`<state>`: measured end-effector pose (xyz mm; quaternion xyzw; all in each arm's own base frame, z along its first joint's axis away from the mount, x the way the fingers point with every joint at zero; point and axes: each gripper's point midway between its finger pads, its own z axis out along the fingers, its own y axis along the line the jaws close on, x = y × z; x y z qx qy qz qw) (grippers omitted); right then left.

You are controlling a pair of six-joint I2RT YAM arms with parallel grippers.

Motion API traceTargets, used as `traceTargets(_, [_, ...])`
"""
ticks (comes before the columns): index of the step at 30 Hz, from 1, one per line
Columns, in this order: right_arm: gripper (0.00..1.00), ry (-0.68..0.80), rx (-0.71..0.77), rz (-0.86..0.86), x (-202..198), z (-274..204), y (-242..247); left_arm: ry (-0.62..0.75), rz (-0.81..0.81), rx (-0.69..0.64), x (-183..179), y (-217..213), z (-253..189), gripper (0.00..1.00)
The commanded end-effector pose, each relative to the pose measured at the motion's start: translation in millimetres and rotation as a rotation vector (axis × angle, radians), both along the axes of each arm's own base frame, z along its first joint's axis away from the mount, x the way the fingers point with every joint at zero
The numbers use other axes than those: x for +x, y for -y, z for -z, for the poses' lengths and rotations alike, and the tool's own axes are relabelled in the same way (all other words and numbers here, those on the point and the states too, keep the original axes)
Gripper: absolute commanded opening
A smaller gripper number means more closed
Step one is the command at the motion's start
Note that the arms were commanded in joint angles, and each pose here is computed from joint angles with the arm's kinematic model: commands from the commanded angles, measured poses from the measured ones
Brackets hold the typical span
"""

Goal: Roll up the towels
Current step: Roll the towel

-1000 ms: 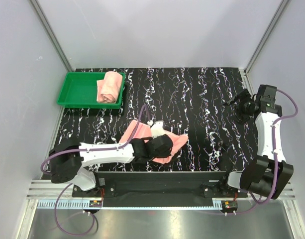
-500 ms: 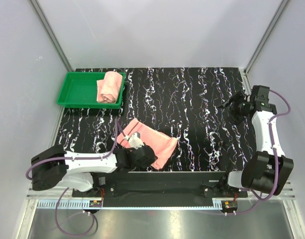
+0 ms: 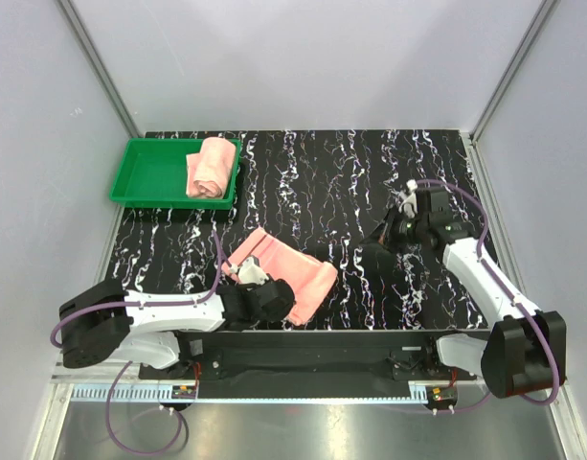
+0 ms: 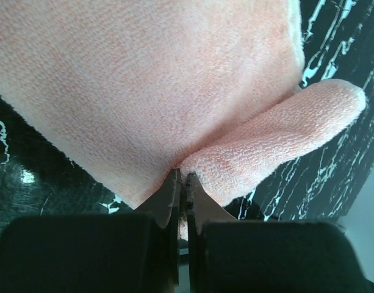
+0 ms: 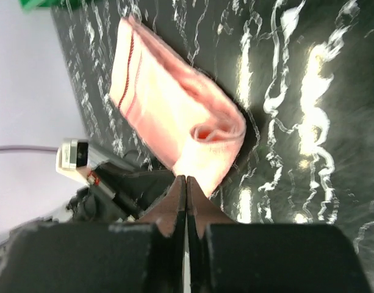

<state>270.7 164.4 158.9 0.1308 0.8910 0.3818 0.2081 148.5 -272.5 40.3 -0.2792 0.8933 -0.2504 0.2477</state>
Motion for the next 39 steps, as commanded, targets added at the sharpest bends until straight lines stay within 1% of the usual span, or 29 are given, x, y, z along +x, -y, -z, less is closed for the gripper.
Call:
traceTargets(1, [0.0, 0.038, 0.138, -0.111, -19.7, -1.4, -24.9, -0.025, -0.029, 0.016, 2.1, -5.1, 9.7, 0.0])
traceTargets(6, [0.0, -0.026, 0.172, -0.232, -53.0, 17.3, -63.8, -0.045, -0.025, 0.022, 0.3, -4.4, 17.5, 0.0])
traceTargets(11, [0.0, -0.053, 0.169, -0.275, -58.4, 36.4, -87.8, -0.049, -0.017, 0.041, -0.7, -6.0, 21.3, 0.0])
traceTargets(17, [0.0, -0.091, 0.153, -0.312, -47.6, 64.3, -104.2, -0.057, -0.012, 0.059, -2.5, -9.3, 25.1, 0.0])
traceTargets(18, [0.0, -0.118, 0.141, -0.311, -45.3, 73.9, -104.7, -0.058, -0.011, 0.059, -2.3, -9.3, 25.4, 0.0])
traceTargets(19, [0.0, -0.094, 0.146, -0.314, -39.0, 74.9, -107.7, -0.059, -0.007, 0.062, -3.0, -9.2, 25.9, 0.0])
traceTargets(21, [0.0, -0.097, 0.128, -0.315, -34.6, 84.6, -108.8, -0.06, -0.001, 0.068, -3.5, -9.6, 26.2, 0.0])
traceTargets(24, [0.0, -0.123, 0.103, -0.303, -29.0, 107.1, -108.7, -0.064, 0.001, 0.075, -4.5, -11.7, 28.5, 0.0])
traceTargets(28, [0.0, -0.129, 0.068, -0.266, -21.4, 121.2, -106.2, -0.086, 0.018, 0.101, -11.3, -18.3, 35.5, 0.0])
traceTargets(32, [0.0, -0.15, 0.016, -0.238, -18.1, 136.3, -101.2, -0.093, 0.021, 0.151, -16.2, -34.0, 40.2, 0.01])
traceTargets(33, [0.0, -0.165, 0.0, -0.226, -16.7, 143.0, -99.3, -0.093, 0.023, 0.164, -17.3, -37.8, 41.3, 0.03])
traceTargets(34, [0.0, -0.176, -0.008, -0.223, -17.2, 146.3, -98.3, -0.087, 0.025, 0.166, -18.6, -40.6, 39.8, 0.11])
traceTargets(37, [0.0, -0.208, -0.048, -0.2, -18.7, 157.4, -92.3, -0.055, 0.046, 0.187, -19.2, -47.8, 34.7, 0.22])
traceTargets(38, [0.0, -0.213, -0.061, -0.196, -19.5, 159.2, -90.8, -0.04, 0.051, 0.218, -18.5, -54.0, 33.8, 0.33])
traceTargets(39, [0.0, -0.219, -0.076, -0.19, -19.8, 161.5, -88.0, -0.027, 0.059, 0.231, -18.8, -55.9, 31.1, 0.38])
